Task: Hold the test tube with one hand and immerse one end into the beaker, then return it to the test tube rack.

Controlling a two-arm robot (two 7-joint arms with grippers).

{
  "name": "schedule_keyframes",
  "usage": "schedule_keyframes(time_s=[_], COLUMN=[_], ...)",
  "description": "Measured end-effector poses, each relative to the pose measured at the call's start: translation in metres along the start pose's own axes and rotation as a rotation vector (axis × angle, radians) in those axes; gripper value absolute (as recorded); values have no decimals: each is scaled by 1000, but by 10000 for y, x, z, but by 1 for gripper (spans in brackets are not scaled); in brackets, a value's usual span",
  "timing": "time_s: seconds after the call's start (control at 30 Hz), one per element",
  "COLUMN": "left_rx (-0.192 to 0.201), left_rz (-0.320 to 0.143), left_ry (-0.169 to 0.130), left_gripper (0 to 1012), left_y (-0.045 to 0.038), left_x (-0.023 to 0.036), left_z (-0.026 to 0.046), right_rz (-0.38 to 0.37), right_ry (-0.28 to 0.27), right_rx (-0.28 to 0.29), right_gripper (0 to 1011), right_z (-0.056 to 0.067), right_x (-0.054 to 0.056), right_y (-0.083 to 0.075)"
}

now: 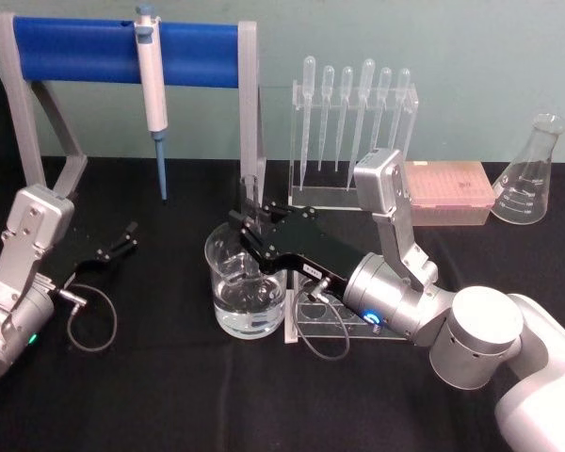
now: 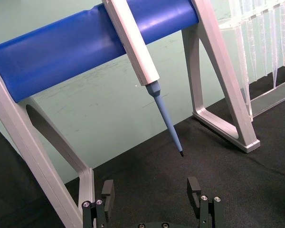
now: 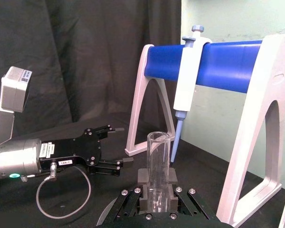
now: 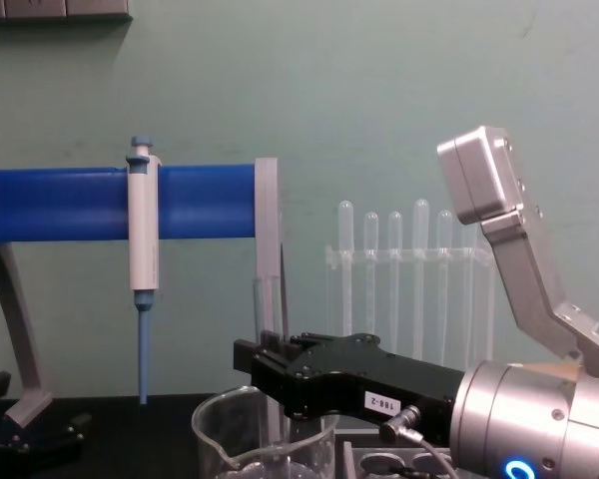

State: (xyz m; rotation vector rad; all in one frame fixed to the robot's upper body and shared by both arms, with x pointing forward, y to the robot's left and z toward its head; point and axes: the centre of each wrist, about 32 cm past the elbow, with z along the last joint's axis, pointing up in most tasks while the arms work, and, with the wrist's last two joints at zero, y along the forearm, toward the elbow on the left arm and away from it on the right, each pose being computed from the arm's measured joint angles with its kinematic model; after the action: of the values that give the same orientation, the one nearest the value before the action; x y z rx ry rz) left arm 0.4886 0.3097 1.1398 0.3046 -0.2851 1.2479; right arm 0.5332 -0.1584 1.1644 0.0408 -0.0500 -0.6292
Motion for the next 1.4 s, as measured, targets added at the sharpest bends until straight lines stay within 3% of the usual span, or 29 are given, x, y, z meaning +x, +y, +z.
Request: schedule_keyframes(time_s=[0.2,0.27,0.37,0.4,0.6,0.73,0.83,0.97,1.1,1.23,1.4], left_rx=[0,0,0,0,0,0,0,0,0,0,0], left_rz=[0,0,0,0,0,0,0,0,0,0,0], left_ry=[0,0,0,0,0,0,0,0,0,0,0], left_gripper=[1000,1000,1000,1000,1000,1000,1000,1000,1000,1000,1000], left_y=[0,0,0,0,0,0,0,0,0,0,0], left_x=[0,0,0,0,0,0,0,0,0,0,0], left_z=[0,0,0,0,0,0,0,0,0,0,0], right_rz=[5,16,23,29,37,30,15,-17,-60,-96,-117], right_ry=[-11,-35,-50,-61,-78,-88,-97,-104,-108,-108,-94], right_rx=[26,53,60,65,77,101,113,113,96,64,49], right_gripper=[225,225,225,225,225,225,225,225,225,225,225], right_z=[104,293,417,526,868,1114,1232,1308,1307,1222,1063], right_x=[-18,-33,-41,-41,-44,-40,-40,-27,-6,19,46], right_y=[0,-4,-7,-10,-49,-146,-264,-448,-643,-808,-888])
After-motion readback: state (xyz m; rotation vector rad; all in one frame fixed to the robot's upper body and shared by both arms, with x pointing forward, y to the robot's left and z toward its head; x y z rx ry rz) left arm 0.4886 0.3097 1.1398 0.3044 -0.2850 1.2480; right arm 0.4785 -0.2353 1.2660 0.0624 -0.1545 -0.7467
